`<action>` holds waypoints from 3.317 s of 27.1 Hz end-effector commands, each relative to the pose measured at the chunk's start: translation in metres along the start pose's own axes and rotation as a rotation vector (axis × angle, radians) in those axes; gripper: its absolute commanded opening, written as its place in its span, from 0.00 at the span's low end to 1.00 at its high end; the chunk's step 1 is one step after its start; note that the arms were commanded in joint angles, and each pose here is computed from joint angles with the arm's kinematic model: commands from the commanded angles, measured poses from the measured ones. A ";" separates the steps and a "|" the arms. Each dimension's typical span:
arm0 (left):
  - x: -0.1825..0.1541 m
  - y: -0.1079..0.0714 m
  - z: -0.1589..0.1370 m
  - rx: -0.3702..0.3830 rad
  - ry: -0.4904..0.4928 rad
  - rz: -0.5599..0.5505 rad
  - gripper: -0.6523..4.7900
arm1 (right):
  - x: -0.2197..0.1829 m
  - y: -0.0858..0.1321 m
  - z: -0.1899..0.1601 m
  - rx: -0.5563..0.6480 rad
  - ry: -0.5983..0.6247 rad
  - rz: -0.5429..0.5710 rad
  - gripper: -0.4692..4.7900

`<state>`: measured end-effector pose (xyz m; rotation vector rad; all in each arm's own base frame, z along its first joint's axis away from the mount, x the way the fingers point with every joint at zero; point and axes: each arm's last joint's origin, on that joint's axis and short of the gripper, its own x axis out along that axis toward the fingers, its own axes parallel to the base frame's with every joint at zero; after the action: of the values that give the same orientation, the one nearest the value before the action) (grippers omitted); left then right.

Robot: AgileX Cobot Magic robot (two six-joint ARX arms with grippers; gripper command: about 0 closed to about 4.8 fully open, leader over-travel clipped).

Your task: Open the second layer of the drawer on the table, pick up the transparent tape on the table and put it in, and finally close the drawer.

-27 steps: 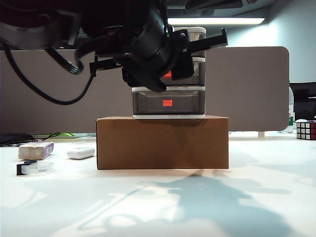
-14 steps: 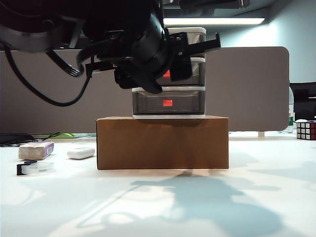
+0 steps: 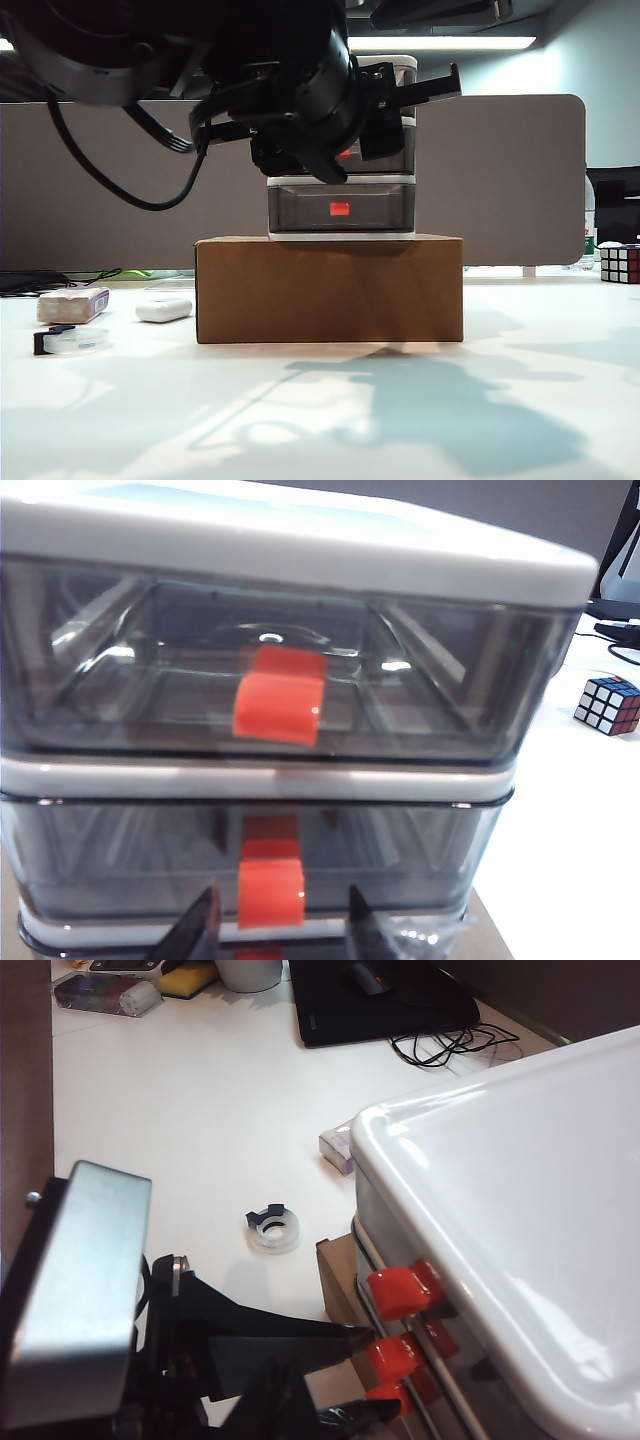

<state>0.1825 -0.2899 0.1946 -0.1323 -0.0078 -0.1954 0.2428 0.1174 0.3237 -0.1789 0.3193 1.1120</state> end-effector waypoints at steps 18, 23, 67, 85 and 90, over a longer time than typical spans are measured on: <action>0.011 0.000 0.006 -0.022 -0.023 0.017 0.40 | -0.001 -0.026 -0.013 -0.001 -0.035 0.103 0.08; 0.013 -0.003 0.007 -0.009 -0.013 0.020 0.40 | 0.000 -0.026 -0.013 -0.002 -0.039 0.110 0.08; 0.016 -0.003 0.002 0.023 0.015 0.031 0.33 | 0.000 -0.027 -0.012 -0.012 -0.042 0.094 0.08; 0.018 -0.002 0.002 0.024 0.017 0.037 0.11 | 0.010 -0.037 -0.014 -0.008 -0.056 0.041 0.08; 0.017 -0.002 0.002 0.024 0.017 0.036 0.11 | 0.015 -0.043 -0.016 0.001 -0.061 0.011 0.08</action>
<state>0.1994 -0.2938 0.1949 -0.0996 0.0142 -0.1586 0.2829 0.1061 0.2995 -0.1404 0.2920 1.1380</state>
